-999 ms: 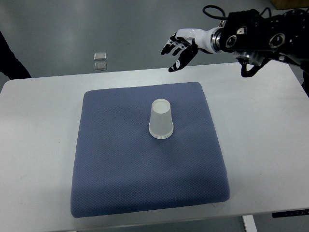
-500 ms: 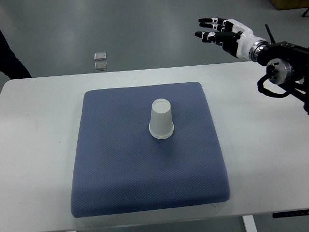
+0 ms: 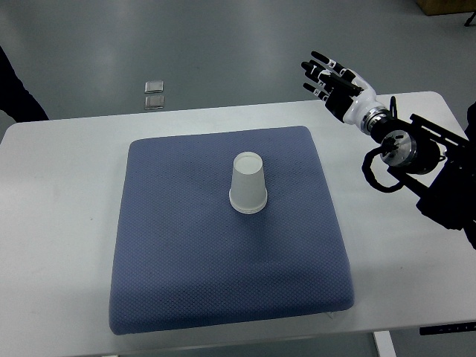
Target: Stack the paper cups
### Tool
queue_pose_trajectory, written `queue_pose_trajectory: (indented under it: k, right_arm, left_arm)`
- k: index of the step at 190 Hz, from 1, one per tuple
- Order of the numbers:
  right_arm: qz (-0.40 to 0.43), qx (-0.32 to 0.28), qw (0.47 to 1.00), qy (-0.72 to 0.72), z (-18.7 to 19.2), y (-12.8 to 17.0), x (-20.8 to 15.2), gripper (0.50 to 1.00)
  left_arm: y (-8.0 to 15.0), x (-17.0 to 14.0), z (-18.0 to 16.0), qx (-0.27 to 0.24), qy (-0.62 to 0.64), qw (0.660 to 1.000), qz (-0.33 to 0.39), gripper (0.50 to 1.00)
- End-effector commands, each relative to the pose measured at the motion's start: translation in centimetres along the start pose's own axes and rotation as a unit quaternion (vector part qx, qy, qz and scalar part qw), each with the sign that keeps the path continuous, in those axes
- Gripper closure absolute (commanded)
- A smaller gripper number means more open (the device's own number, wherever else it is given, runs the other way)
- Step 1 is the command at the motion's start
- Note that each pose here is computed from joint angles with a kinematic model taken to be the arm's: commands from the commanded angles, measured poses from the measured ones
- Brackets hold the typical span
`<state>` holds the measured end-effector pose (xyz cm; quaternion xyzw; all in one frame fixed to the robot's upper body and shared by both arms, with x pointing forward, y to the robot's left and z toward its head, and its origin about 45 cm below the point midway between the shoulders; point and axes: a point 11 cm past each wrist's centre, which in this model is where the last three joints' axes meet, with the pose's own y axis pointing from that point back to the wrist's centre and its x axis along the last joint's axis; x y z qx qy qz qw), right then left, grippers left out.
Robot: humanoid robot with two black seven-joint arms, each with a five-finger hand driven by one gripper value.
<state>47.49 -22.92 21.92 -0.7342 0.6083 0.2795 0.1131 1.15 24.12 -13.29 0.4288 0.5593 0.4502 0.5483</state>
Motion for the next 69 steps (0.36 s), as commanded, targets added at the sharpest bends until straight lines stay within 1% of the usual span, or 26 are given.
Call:
queue_pose_trajectory:
  k: [1,22,69]
  right_arm:
    - [-0.005,0.002,1.000,-0.016,1.4,0.2,0.0,0.589]
    - [-0.013,0.017,0.999,-0.025,1.9,0.6,0.4,0.589]
    - [-0.001,0.011,0.999,-0.030,3.2,0.7,1.4,0.587]
  left_arm:
    - [0.0,-0.1,0.0,0.000,0.000,1.000,-0.001,0.500]
    - [0.0,-0.1,0.0,0.000,0.000,1.000,-0.001,0.500]
    - [0.0,-0.1,0.0,0.000,0.000,1.000,-0.001,0.500]
